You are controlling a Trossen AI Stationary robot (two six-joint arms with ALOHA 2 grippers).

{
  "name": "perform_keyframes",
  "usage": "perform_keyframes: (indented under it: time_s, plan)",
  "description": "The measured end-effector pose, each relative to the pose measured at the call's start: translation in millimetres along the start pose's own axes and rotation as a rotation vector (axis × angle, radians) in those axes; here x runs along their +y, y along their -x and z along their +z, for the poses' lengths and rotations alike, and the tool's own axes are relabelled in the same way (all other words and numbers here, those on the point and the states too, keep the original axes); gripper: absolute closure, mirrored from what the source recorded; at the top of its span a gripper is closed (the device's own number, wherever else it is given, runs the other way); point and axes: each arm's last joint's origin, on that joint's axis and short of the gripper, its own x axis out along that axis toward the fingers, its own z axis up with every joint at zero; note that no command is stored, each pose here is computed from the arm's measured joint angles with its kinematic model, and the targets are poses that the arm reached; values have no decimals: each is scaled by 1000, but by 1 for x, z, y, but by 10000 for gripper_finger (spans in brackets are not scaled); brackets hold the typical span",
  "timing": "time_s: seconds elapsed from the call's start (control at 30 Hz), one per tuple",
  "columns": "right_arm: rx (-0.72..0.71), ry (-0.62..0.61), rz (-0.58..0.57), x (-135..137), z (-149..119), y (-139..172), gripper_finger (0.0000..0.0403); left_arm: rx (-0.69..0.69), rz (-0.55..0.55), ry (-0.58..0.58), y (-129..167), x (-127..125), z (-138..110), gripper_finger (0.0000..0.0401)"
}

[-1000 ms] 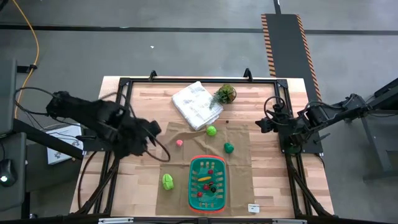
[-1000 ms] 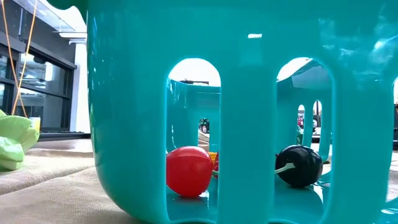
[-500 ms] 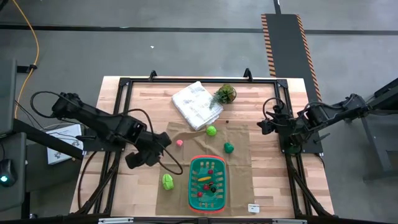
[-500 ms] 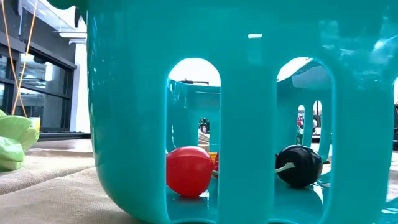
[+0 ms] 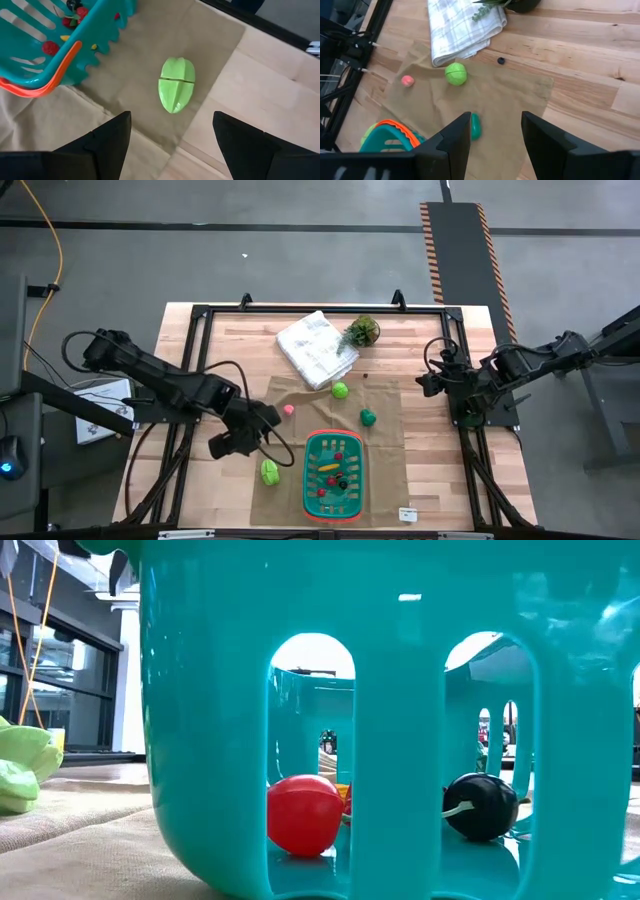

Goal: Pick and placing Produce into tupperware
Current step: Put the green starfruit into the blue bin

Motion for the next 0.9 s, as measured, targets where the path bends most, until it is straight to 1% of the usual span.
perform_keyframes:
  time_s: [0.13, 0.37, 0.67, 0.9]
  plan:
    - [1, 1, -2, 0, 0, 0, 237, -31, 23, -21, -12, 0, -6, 130]
    - [1, 1, -2, 0, 0, 0, 237, -88, 53, -40, -24, 1, -10, 130]
    - [-10, 9, -17, -2, 0, 0, 237, -127, 55, -51, -41, -3, -24, 130]
    - [-27, 11, -22, -2, 1, 0, 237, -104, 11, -40, -52, -4, -28, 130]
